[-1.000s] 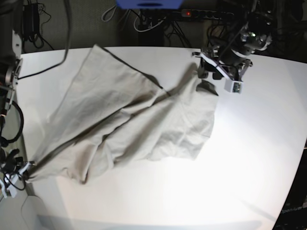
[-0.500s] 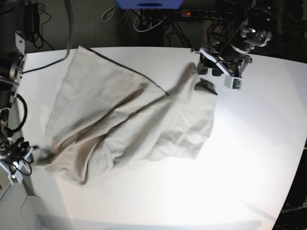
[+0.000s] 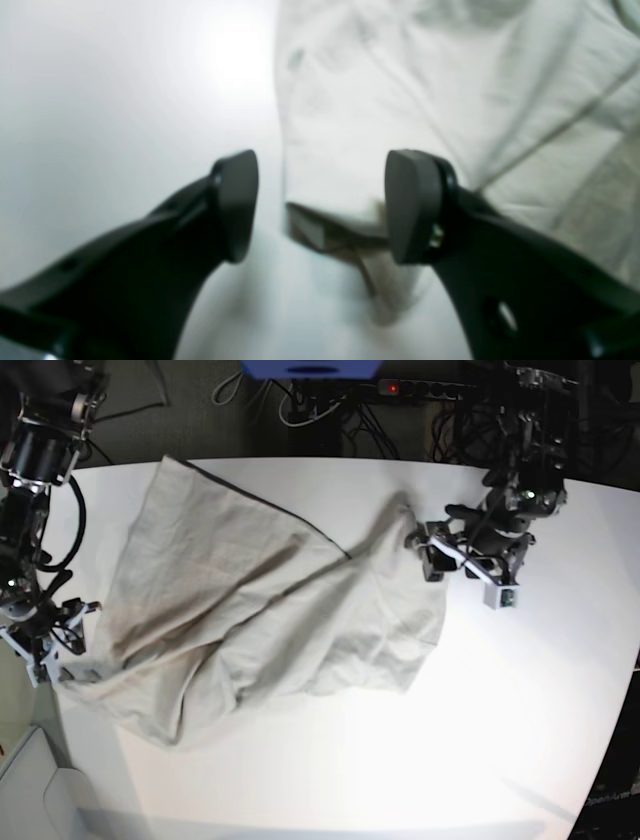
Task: Layout the t-shirt on the table in an organized manner, then fold the t-shirt properly
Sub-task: 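Lower the shirt onto the table and open both grippers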
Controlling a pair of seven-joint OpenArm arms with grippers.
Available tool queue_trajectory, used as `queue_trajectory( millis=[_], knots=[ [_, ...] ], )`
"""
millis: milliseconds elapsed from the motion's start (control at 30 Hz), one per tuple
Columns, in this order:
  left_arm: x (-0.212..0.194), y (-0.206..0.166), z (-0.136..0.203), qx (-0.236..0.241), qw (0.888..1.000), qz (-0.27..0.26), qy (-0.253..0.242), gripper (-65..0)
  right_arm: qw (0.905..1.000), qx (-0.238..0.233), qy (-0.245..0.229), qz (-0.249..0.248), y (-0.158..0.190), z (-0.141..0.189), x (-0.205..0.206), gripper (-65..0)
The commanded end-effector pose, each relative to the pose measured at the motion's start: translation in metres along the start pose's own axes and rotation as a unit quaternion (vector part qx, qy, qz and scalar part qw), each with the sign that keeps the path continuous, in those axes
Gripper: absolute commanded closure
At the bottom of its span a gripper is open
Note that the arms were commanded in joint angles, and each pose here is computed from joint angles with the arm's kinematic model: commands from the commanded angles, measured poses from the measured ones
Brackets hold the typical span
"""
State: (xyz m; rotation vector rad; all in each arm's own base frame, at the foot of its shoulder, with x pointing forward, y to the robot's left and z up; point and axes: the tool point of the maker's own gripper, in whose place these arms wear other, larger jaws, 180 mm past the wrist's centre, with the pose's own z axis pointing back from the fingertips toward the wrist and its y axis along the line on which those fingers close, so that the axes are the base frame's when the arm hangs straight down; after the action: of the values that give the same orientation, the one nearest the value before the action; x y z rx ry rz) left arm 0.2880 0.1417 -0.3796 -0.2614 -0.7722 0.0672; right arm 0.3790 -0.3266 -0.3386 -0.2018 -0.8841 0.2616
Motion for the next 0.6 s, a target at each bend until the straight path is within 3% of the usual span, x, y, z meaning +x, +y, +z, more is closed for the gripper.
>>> queue_trajectory(
  millis=[0, 367, 433, 533, 567],
  knots=[
    [0.005, -0.002, -0.002, -0.005, 1.0, 0.002, -0.006, -39.0, 0.9997, -0.014, -0.021, 0.0, -0.012, 0.005, 0.013, -31.0],
    [-0.016, -0.002, -0.045, 0.001, 0.998, 0.059, 0.038, -36.9, 0.9997, -0.011, -0.019, -0.002, -0.009, 0.004, 0.011, -31.0],
    [-0.019, -0.002, -0.047, 0.001, 0.997, 0.063, 0.042, -26.6, 0.9997, -0.011, -0.019, -0.002, -0.009, 0.004, 0.011, -31.0],
    [-0.016, -0.006, -0.044, -0.005, 0.997, 0.063, 0.036, -2.2, 0.9997, -0.011, -0.019, -0.002, -0.009, 0.004, 0.011, -30.9],
    [-0.015, -0.006, -0.042, -0.006, 0.997, 0.063, 0.035, 0.0, 0.9997, -0.011, -0.019, -0.002, -0.009, 0.004, 0.011, -30.9]
  ],
)
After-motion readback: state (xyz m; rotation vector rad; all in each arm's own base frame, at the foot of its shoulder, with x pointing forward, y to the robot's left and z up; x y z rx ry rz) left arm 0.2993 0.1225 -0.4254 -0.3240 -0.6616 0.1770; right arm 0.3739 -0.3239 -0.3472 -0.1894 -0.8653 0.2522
